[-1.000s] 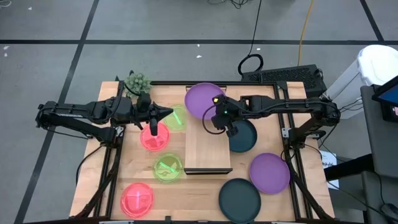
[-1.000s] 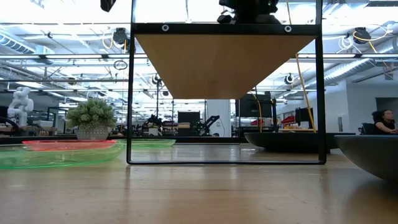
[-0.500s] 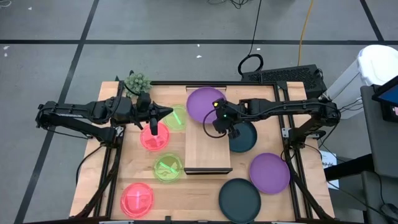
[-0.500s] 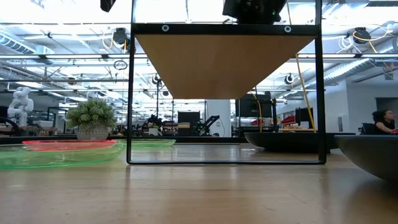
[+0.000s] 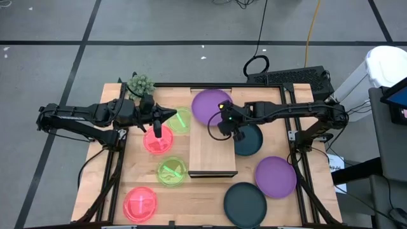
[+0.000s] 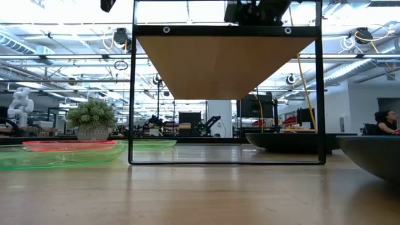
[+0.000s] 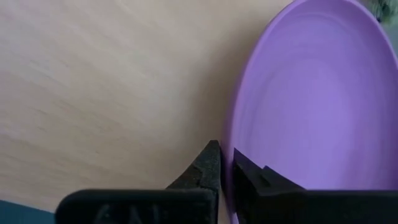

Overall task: Place and stack plates onto a shelf
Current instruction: Put the top purple plate on the shelf, then put the top pink plate on the shelf

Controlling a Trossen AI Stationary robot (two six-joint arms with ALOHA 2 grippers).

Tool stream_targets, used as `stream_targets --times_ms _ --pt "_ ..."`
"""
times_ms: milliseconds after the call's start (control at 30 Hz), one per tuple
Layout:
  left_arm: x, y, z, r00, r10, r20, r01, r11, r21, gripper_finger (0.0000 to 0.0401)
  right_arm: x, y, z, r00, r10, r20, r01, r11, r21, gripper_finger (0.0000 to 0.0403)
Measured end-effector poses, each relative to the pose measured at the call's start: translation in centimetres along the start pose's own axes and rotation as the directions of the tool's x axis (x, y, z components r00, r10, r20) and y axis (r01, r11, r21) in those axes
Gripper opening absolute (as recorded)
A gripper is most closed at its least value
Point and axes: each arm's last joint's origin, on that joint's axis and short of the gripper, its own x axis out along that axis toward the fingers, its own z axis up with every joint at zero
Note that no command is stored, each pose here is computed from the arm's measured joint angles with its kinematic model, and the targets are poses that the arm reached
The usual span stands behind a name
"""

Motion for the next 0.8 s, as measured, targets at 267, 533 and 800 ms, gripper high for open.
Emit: stream_targets --times_ms 267,533,800 --pt "0.0 0.0 0.0 1.0 0.0 0.0 0.0 1.0 0.004 0.0004 0.1 0.1 0.1 1.0 -0.003 0.012 0.003 1.0 0.012 0.0044" --pt "0.0 0.0 0.0 1.0 0.001 0.0 -0.001 1.0 0.004 0.0004 0.1 -0.3 0.5 0.998 -0.036 0.054 0.034 0.999 0.038 0.0074" --pt "0.0 0.0 0.0 1.0 0.001 0.0 -0.001 1.0 0.005 0.0004 0.0 -0.1 1.0 0.988 0.024 0.155 -0.03 0.999 0.039 0.0062"
